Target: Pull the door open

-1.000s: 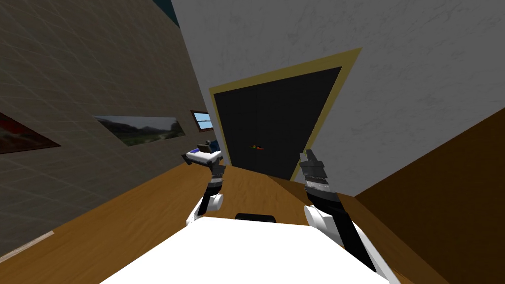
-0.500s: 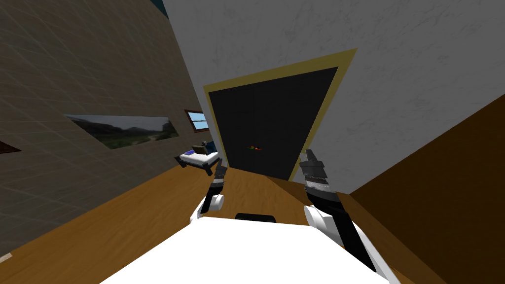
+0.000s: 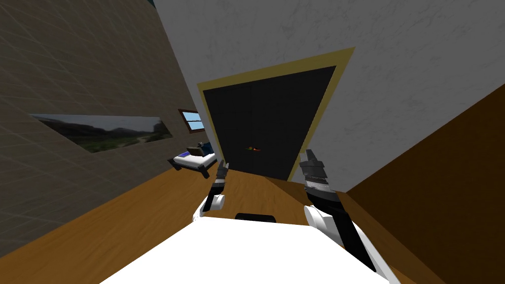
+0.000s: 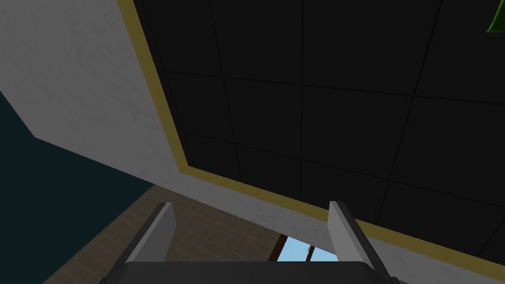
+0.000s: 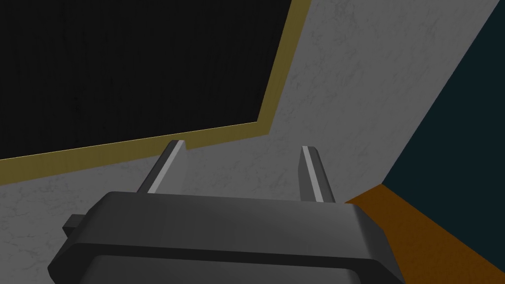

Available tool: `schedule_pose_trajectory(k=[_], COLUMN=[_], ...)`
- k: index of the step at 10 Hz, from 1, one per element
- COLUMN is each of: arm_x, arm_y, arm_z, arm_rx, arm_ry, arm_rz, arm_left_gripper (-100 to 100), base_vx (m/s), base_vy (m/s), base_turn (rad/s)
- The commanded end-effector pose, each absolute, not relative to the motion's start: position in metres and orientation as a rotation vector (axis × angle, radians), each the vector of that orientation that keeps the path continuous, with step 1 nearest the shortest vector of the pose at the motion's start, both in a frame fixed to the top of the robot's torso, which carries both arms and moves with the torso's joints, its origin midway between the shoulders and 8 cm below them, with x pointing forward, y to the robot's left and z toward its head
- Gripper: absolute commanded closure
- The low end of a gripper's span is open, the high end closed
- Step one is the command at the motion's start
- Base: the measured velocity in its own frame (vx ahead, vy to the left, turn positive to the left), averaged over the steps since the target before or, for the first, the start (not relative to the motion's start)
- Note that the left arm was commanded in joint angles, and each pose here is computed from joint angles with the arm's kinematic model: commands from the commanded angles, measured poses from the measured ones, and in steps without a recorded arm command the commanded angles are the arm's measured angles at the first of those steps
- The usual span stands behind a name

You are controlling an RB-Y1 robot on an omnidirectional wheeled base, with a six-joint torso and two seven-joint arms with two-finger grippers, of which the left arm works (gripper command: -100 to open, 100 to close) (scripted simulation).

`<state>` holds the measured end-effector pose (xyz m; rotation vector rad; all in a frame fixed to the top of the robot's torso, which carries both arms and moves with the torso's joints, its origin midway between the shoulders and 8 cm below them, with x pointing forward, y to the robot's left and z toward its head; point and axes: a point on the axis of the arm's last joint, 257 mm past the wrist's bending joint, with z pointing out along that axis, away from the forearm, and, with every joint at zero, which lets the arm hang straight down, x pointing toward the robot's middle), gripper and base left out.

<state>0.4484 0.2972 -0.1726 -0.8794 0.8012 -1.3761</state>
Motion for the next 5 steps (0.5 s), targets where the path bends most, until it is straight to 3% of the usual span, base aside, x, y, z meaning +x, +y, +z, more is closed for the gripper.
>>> schedule_pose_trajectory(k=[1, 5], arm_x=[0.451, 0.461], arm_y=[0.298, 0.3], arm_z=[-0.181, -0.21], arm_rx=[-0.89, -0.937], arm_ry=[0.811, 0.852], arm_rz=[-1.373, -1.365], arm_left_gripper=[-100, -100], base_vx=[0.055, 0.069], base_vy=[-0.011, -0.013], base_turn=[-0.035, -0.069])
